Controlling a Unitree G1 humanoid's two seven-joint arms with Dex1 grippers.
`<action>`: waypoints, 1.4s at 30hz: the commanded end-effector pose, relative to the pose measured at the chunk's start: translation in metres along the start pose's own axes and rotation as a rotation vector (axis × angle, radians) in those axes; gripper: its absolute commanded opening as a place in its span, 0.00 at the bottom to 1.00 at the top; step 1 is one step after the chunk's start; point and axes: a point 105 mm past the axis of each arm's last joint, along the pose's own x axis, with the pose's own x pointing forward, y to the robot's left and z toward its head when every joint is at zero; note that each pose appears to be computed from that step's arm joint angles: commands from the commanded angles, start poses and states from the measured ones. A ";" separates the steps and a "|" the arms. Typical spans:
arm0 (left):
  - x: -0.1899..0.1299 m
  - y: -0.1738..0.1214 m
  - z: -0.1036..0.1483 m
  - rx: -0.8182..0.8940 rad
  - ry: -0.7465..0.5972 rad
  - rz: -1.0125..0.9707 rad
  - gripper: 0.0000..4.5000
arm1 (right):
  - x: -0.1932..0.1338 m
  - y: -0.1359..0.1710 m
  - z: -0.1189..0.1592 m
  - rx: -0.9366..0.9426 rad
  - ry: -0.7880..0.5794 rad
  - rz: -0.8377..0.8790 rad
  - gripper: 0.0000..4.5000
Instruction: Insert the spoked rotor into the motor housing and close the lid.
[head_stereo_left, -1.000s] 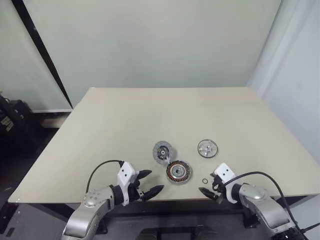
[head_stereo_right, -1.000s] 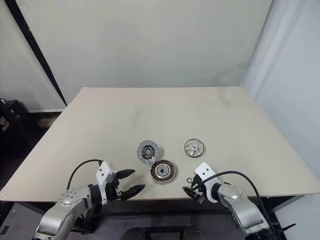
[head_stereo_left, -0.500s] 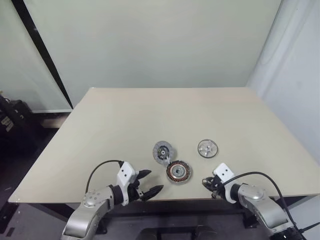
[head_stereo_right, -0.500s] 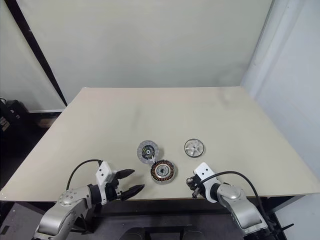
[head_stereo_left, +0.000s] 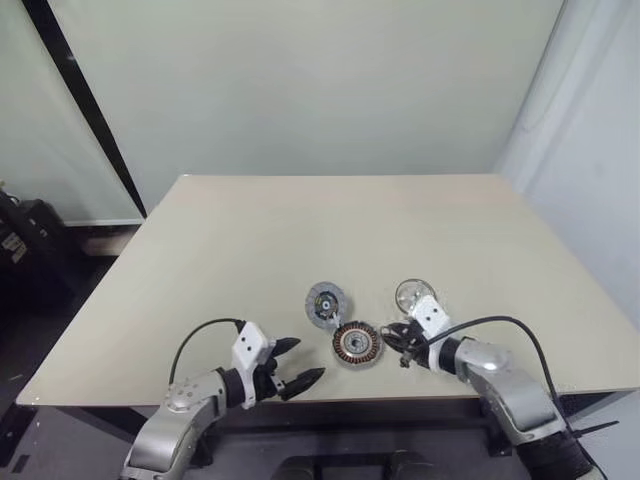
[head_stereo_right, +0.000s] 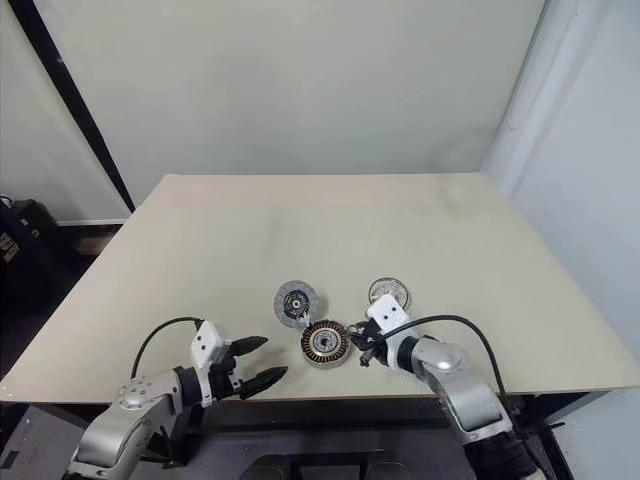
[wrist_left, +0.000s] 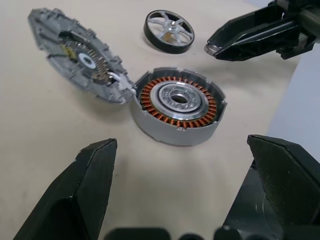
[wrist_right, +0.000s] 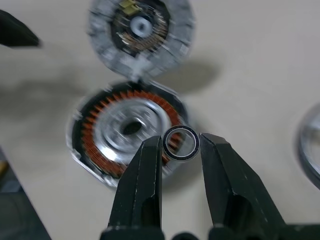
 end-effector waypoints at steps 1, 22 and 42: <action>-0.001 0.004 0.013 0.053 -0.034 0.010 1.00 | 0.011 0.007 0.020 -0.035 -0.037 0.033 0.18; -0.003 0.002 0.012 0.060 -0.042 0.016 1.00 | 0.035 0.018 0.018 -0.008 -0.006 0.087 0.18; 0.000 -0.002 0.013 0.066 -0.037 -0.010 1.00 | 0.037 0.020 0.005 0.000 0.043 0.097 0.18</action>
